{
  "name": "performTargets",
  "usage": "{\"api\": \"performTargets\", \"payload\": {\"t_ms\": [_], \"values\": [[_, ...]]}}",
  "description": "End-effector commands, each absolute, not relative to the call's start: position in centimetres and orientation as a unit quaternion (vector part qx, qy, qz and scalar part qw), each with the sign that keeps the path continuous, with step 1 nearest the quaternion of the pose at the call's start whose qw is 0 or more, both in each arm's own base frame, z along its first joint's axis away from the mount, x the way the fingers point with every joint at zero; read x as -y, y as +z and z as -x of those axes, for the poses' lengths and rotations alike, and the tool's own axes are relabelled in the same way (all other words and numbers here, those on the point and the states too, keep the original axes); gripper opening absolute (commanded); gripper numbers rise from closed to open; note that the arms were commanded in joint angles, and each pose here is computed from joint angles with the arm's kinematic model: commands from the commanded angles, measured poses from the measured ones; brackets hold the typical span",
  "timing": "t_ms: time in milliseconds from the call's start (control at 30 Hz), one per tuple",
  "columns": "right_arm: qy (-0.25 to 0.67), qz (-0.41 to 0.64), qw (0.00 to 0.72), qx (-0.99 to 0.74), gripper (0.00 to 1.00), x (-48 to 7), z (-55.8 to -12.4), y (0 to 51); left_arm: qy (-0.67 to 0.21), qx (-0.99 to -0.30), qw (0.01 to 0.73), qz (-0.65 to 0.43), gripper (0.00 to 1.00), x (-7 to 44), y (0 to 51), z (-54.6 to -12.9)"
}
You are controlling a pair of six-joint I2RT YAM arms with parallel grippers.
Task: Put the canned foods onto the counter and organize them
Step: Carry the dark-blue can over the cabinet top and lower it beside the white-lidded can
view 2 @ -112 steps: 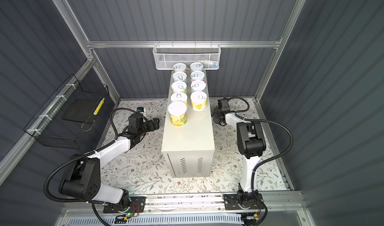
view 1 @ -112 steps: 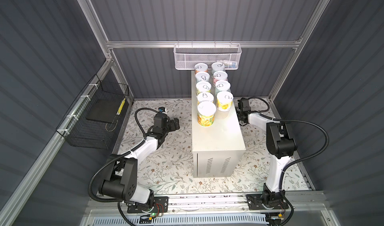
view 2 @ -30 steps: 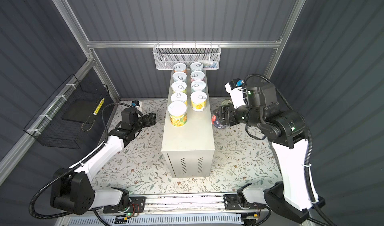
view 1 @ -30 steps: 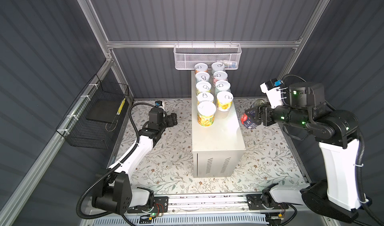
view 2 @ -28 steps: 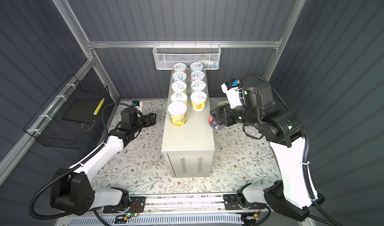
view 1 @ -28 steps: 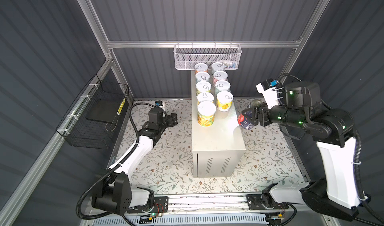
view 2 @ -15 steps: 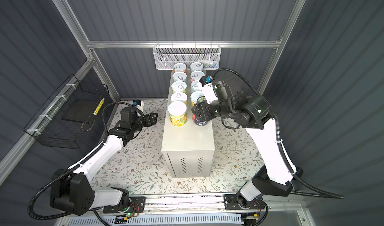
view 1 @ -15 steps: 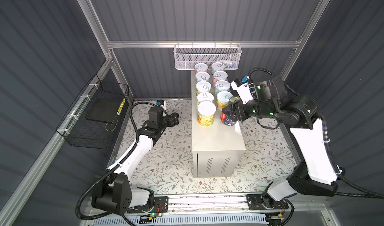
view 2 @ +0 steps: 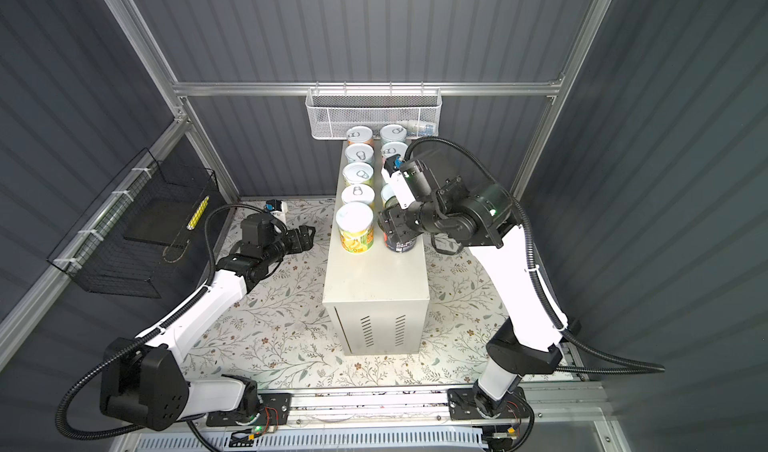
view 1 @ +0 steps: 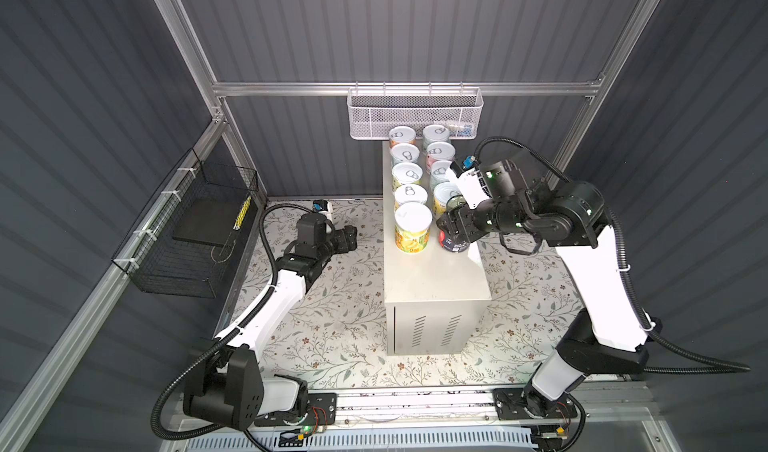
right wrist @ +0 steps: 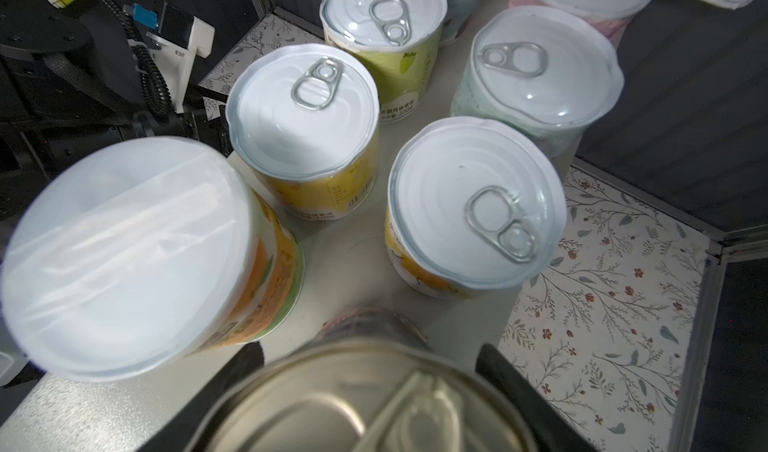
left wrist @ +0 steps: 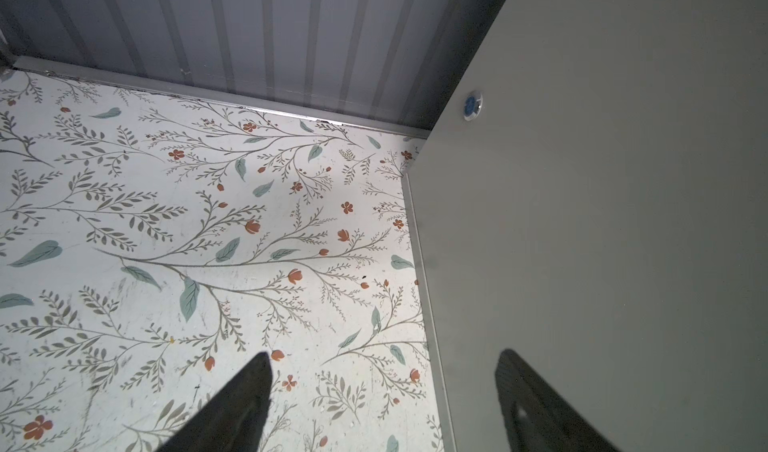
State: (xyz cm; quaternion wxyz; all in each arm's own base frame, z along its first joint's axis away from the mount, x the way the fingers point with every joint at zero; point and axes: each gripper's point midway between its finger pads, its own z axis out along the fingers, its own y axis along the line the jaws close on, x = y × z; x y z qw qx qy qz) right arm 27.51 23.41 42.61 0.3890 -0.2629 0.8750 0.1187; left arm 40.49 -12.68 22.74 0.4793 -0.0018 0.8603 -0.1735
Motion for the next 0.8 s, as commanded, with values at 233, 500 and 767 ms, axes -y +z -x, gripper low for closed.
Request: {"api": "performTargets", "payload": {"t_ms": [233,500,767], "values": [[0.125,0.261,0.433,-0.854,0.59,-23.5,-27.84,45.02,-0.167,-0.858,0.486,-0.007,0.86,12.6,23.06,-40.08],[0.121,0.267,0.439,-0.849,0.77,-23.6,-27.94,45.25,-0.165,-0.857,0.488,-0.007,0.86,12.5,23.19,-39.96],[0.136,0.269,0.446,-0.843,0.88,-23.88,-27.61,45.8,-0.167,-0.857,0.488,-0.006,0.86,12.53,23.33,-39.96]]}}
